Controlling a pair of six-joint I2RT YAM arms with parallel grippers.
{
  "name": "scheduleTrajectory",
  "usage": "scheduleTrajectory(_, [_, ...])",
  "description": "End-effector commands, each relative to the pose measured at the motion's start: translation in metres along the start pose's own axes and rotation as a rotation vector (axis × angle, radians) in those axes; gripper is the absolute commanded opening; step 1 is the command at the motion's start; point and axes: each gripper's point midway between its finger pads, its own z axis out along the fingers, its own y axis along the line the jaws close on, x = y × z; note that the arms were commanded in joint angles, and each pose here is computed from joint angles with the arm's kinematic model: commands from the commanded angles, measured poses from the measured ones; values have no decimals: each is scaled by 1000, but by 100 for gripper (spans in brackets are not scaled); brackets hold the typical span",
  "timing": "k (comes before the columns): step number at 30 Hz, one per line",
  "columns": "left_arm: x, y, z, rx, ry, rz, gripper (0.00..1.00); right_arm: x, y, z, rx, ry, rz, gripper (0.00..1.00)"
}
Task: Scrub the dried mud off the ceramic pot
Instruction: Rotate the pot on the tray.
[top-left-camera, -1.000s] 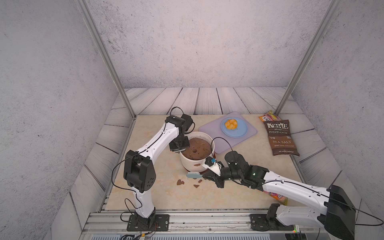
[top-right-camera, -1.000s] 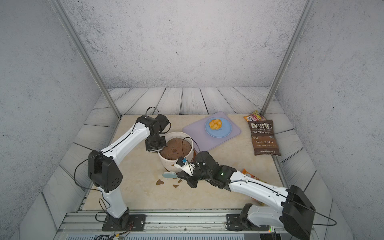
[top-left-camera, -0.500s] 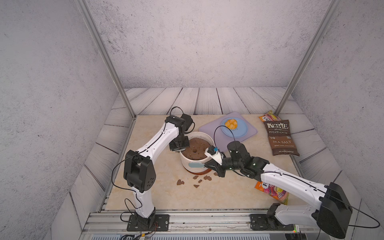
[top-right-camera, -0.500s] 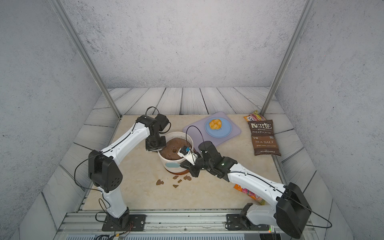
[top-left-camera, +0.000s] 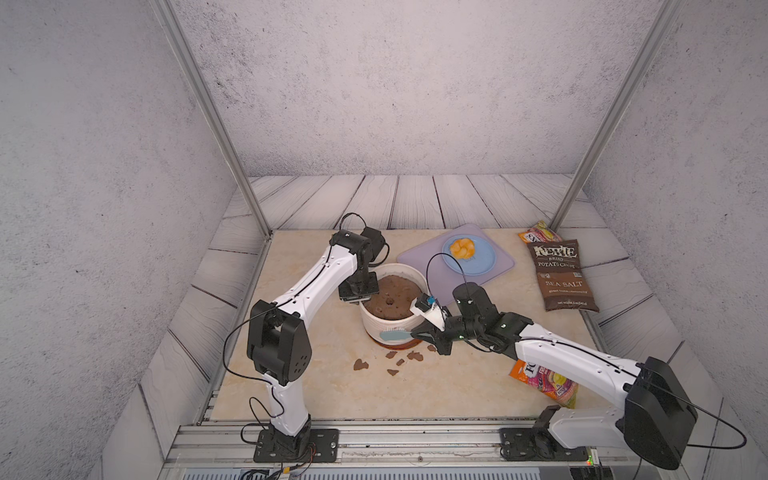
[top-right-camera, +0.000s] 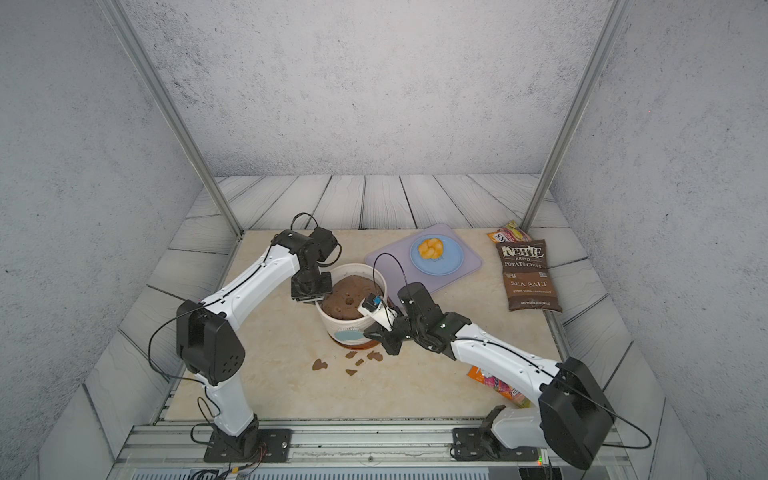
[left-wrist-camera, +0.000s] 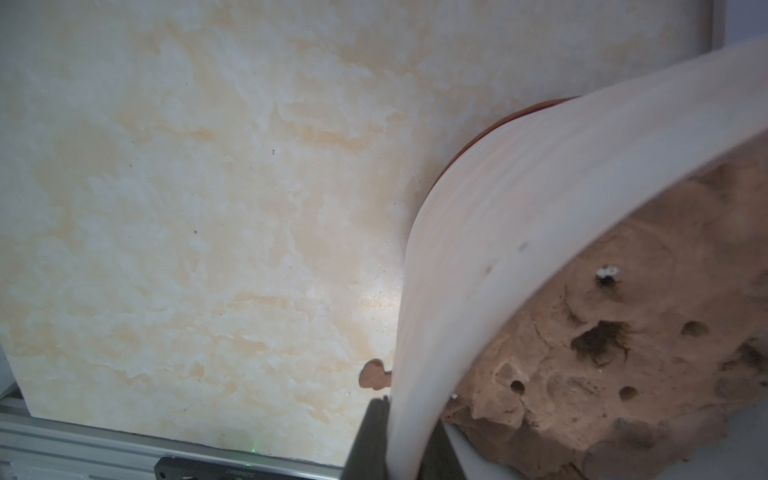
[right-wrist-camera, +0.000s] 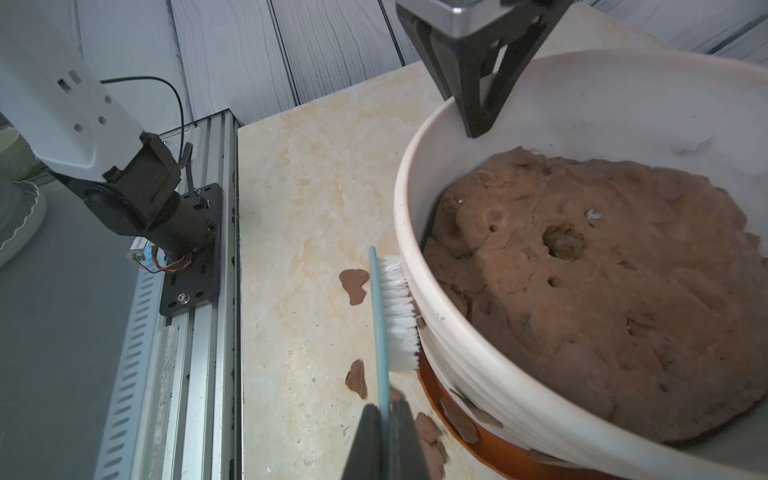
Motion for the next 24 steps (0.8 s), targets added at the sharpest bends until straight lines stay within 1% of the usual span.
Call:
scheduleTrajectory(1, [10, 12, 24, -95, 69, 98, 4, 25, -9, 4, 33, 51, 52, 0])
scheduleTrajectory(5, [9, 11, 25, -90, 69, 100, 4, 37, 0, 3, -5, 64, 71, 0])
scheduleTrajectory(10, [8, 8, 28, -84, 74, 102, 4, 38, 18, 4, -70, 53, 85, 0])
scheduleTrajectory(18, [3, 8, 28, -94, 62, 113, 4, 20, 57, 0, -149, 30, 37, 0])
scheduleTrajectory(21, [0, 12, 27, -120, 50, 137, 4, 10, 67, -5, -184, 3, 46, 0])
scheduleTrajectory(24, [-4, 19, 24, -161, 30, 164, 4, 1, 78, -9, -246, -18, 74, 0])
